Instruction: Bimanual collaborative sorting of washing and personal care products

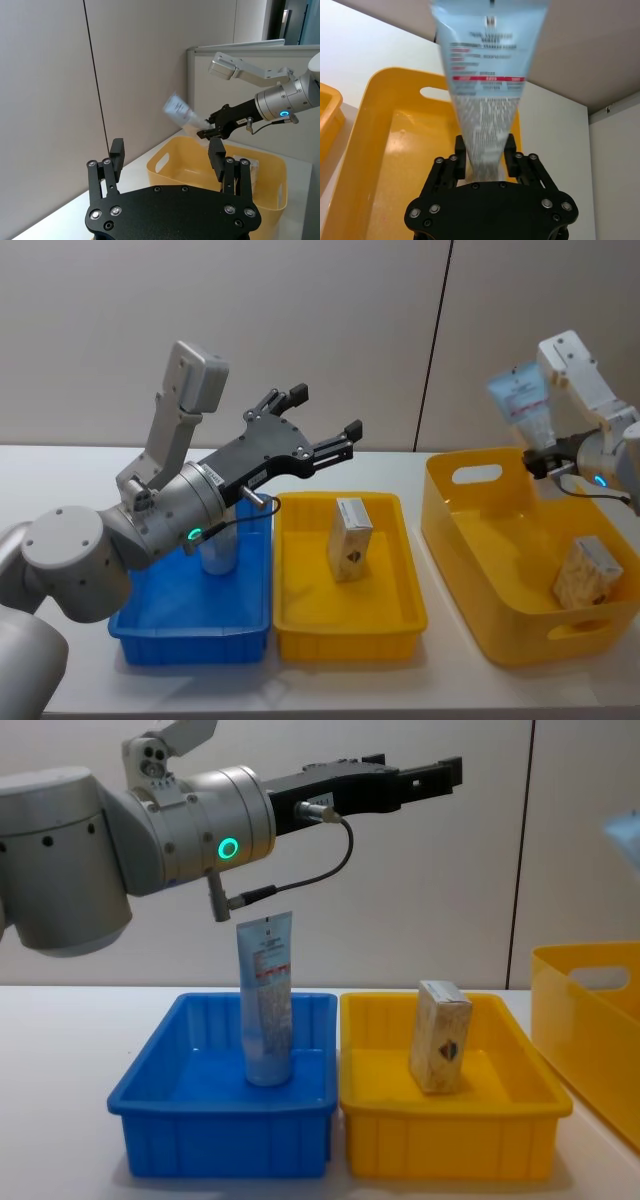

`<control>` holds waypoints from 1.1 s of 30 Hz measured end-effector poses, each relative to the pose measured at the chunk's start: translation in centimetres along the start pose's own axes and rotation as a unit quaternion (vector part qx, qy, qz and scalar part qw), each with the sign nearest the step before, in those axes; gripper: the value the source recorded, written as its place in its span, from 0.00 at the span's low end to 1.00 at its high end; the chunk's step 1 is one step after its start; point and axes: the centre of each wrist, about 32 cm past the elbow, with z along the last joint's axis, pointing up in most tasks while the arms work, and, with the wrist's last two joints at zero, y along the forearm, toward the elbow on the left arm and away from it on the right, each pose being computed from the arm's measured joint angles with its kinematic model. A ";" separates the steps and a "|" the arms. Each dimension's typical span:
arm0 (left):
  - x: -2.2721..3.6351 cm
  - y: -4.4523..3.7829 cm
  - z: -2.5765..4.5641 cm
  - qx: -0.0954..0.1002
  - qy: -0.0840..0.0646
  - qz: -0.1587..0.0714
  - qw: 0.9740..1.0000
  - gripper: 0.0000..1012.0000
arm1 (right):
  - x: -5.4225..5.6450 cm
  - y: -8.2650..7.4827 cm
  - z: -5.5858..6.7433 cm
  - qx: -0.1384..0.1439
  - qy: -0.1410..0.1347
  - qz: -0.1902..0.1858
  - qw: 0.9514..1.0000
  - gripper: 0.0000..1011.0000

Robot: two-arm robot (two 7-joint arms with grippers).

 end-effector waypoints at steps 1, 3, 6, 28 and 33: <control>0.00 0.00 0.00 0.000 0.000 0.000 1.000 0.99 | 0.0 0.0 0.0 -0.001 0.000 0.000 1.000 0.44; 0.00 0.00 0.00 0.000 0.000 0.000 1.000 0.99 | 0.0 -0.1 0.0 -0.001 0.000 0.001 1.000 0.48; 0.00 0.00 0.00 0.000 0.000 0.000 1.000 0.99 | 0.0 -0.1 0.0 -0.001 0.000 0.001 1.000 0.58; 0.00 0.00 0.00 0.000 0.000 0.000 1.000 0.99 | 0.1 -0.2 0.0 -0.005 0.000 0.004 1.000 0.99; 0.00 0.00 0.00 0.000 0.000 0.000 1.000 0.99 | 0.1 -0.2 0.0 -0.005 0.000 0.004 1.000 0.99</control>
